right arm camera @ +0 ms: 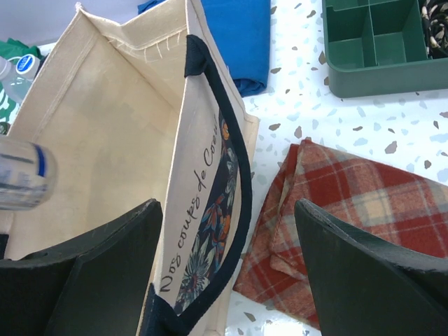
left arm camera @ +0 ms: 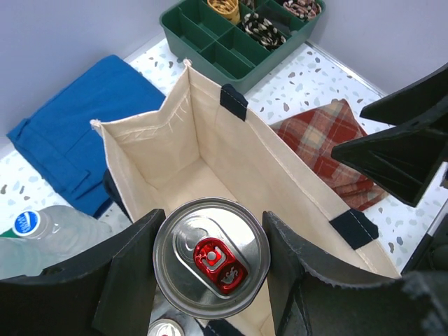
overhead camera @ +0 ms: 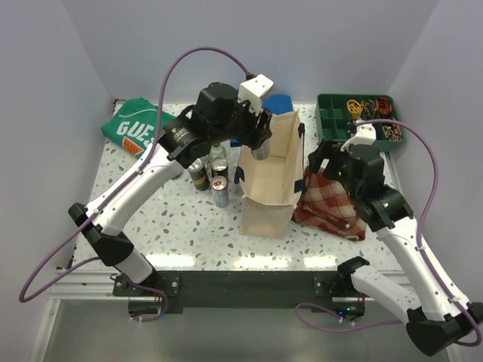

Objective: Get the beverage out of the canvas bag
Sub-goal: Take out the drink from the canvas bag, then place the drink at the center of the board.

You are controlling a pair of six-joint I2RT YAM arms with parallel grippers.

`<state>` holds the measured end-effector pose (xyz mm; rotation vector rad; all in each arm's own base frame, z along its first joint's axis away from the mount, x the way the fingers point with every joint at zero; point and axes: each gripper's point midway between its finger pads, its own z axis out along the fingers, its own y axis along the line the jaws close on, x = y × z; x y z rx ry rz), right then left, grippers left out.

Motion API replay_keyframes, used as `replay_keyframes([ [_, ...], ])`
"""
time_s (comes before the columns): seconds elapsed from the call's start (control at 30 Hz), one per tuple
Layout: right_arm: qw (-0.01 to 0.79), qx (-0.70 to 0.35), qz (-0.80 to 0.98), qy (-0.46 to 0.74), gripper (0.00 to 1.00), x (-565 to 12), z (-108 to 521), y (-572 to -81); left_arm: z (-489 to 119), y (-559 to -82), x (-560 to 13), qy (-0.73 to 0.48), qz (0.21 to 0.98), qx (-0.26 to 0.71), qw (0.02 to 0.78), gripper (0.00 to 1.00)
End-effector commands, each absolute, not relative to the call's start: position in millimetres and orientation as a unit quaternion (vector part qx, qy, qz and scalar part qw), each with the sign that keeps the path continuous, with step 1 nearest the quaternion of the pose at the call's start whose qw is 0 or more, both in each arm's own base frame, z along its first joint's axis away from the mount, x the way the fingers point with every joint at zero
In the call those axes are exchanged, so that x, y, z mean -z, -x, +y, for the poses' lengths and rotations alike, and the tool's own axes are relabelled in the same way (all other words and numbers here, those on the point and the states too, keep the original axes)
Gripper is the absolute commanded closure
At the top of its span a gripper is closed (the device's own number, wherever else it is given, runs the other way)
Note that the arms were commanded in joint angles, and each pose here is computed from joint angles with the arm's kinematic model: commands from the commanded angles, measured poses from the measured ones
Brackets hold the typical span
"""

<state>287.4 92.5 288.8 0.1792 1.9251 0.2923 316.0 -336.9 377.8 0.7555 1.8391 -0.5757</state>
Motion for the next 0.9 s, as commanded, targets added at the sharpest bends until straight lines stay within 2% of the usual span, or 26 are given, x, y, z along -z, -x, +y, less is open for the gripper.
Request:
replay_keyframes([
  [0.0,0.566,-0.138,0.808,-0.087,0.19,-298,95,-289,-310,-303,-466,-0.27,0.697,0.261,0.611,1.0],
  [0.43,0.562,-0.148,0.809,-0.084,0.19,-298,100,-291,-267,-284,-483,-0.232,0.692,0.237,0.641,1.0],
  [0.87,0.562,-0.142,0.81,-0.087,0.19,-293,99,-293,-219,-278,-465,-0.165,0.716,0.185,0.653,1.0],
])
